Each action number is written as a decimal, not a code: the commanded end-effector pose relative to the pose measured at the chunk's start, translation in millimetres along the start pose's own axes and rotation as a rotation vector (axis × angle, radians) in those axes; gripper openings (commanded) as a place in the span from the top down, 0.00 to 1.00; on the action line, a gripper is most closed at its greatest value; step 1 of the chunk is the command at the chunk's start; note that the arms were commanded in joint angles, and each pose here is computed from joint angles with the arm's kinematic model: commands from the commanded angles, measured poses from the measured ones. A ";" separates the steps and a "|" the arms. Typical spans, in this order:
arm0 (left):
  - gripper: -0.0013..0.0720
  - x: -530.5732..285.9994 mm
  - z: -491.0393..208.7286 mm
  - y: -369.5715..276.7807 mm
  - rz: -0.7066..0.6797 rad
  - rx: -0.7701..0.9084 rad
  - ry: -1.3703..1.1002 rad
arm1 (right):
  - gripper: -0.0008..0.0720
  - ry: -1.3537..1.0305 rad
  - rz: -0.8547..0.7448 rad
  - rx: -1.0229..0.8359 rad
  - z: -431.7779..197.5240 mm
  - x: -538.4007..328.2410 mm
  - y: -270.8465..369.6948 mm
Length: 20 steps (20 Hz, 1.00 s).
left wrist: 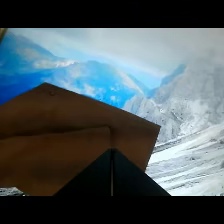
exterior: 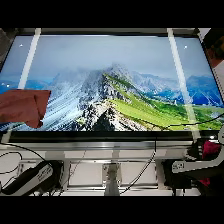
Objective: Fold the clothes and pants, and hang the long-sleeved shirts on hangers.
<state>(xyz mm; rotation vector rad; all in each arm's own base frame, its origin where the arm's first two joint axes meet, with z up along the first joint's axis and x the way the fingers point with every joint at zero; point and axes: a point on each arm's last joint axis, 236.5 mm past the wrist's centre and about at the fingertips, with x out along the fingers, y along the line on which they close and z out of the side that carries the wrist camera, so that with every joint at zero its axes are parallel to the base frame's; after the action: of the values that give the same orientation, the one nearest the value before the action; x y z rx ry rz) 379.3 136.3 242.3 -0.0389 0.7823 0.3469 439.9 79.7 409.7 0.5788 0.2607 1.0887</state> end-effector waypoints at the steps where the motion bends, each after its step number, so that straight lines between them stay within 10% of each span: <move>1: 0.97 3.2 -6.6 14.0 0.029 -0.026 0.027 | 0.97 0.000 0.000 -0.002 0.2 0.0 0.6; 9: 0.96 98.4 -127.5 31.2 0.131 0.065 0.431 | 0.97 0.000 0.000 -0.001 0.2 0.0 0.6; 10: 0.88 110.4 -143.5 29.3 0.126 0.073 0.483 | 0.97 0.000 0.000 -0.001 0.2 0.0 0.6; 12: 0.39 134.7 -167.1 25.9 0.119 0.087 0.568 | 0.97 0.000 0.000 -0.002 0.2 0.0 0.6; 20: 0.38 181.6 -243.6 6.1 0.029 0.281 0.879 | 0.97 0.000 0.000 -0.002 0.2 0.0 0.6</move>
<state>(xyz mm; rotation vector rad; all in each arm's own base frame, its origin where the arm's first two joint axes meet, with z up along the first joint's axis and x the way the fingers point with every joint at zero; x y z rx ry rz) 337.6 162.6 -33.7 0.0565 1.6015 0.2995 439.9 79.7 409.7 0.5788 0.2607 1.0887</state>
